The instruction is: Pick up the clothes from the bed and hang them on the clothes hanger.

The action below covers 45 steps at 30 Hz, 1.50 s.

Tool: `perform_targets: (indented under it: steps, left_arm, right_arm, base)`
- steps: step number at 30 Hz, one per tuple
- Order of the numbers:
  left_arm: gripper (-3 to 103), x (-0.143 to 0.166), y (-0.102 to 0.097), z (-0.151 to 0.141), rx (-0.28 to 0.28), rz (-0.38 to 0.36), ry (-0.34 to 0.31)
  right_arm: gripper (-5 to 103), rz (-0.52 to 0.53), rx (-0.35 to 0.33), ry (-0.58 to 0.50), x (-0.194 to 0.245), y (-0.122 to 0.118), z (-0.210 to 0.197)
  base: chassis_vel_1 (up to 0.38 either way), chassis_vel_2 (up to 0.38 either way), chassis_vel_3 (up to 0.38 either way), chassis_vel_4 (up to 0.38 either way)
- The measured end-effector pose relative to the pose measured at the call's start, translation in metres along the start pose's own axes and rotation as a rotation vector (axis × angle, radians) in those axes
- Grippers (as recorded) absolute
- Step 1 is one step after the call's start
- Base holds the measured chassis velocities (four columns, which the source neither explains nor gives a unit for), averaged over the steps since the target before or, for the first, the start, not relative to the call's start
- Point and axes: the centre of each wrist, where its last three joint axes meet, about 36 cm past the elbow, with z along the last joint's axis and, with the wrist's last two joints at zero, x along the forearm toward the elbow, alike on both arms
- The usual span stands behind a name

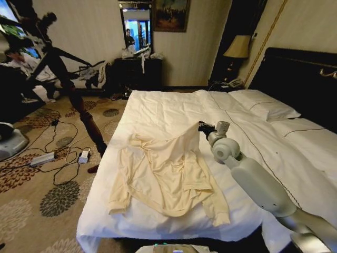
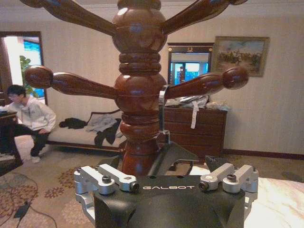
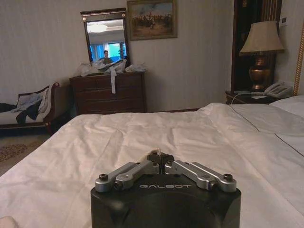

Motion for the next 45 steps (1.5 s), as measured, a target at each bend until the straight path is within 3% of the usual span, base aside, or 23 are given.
perform_targets:
  steps: [3,11,26,29,31,35,36,37,38,39,41,45]
  left_arm:
    - [100,-0.009,0.013,0.009,-0.030,0.002,0.002]
    - [100,-0.015,0.035,0.034,-0.015,-0.006,0.042]
    - [101,-0.038,0.037,0.069,0.018,-0.004,0.087]
    - [85,-0.039,0.034,0.074,0.009,-0.006,0.091]
    - [85,-0.039,0.033,0.075,0.008,-0.009,0.093]
    - [64,-0.040,0.031,0.082,0.004,-0.010,0.098]
    - [64,-0.040,0.031,0.082,0.004,-0.010,0.098]
    - [64,-0.040,0.030,0.082,0.003,-0.006,0.094]
    - [53,-0.040,0.026,0.084,-0.002,-0.005,0.081]
    - [53,-0.041,0.025,0.085,-0.006,-0.006,0.074]
    - [42,-0.041,0.021,0.086,-0.014,-0.003,0.066]
    - [32,-0.040,0.015,0.088,-0.025,0.010,0.059]
  right_arm:
    - [0,0.012,-0.006,-0.011,0.002,-0.007,-0.006]
    - [0,0.023,-0.008,-0.023,0.007,-0.016,-0.015]
    - [0,0.018,-0.006,-0.038,0.015,-0.022,-0.026]
    - [0,0.016,-0.006,-0.040,0.016,-0.021,-0.027]
    - [0,0.016,-0.007,-0.040,0.016,-0.021,-0.027]
    - [0,0.019,-0.003,-0.038,0.017,-0.022,-0.026]
    - [0,0.019,-0.003,-0.038,0.017,-0.022,-0.026]
    - [0,0.022,0.001,-0.036,0.017,-0.023,-0.026]
    - [0,0.027,0.004,-0.035,0.018,-0.025,-0.025]
    - [0,0.029,0.005,-0.035,0.018,-0.026,-0.025]
    - [0,0.030,0.006,-0.037,0.018,-0.027,-0.026]
    - [0,0.027,0.006,-0.040,0.019,-0.026,-0.027]
  base:
    - [0.000,0.000,0.000,0.000]
    - [0.000,0.000,0.000,0.000]
    - [0.000,0.000,0.000,0.000]
    - [0.000,0.000,0.000,0.000]
    - [0.000,0.000,0.000,0.000]
    - [0.000,0.000,0.000,0.000]
    - [0.000,0.000,0.000,0.000]
    - [0.000,0.000,0.000,0.000]
    - [0.000,0.000,0.000,0.000]
    - [0.000,0.000,0.000,0.000]
    - [0.000,0.000,0.000,0.000]
    - [0.000,0.000,0.000,0.000]
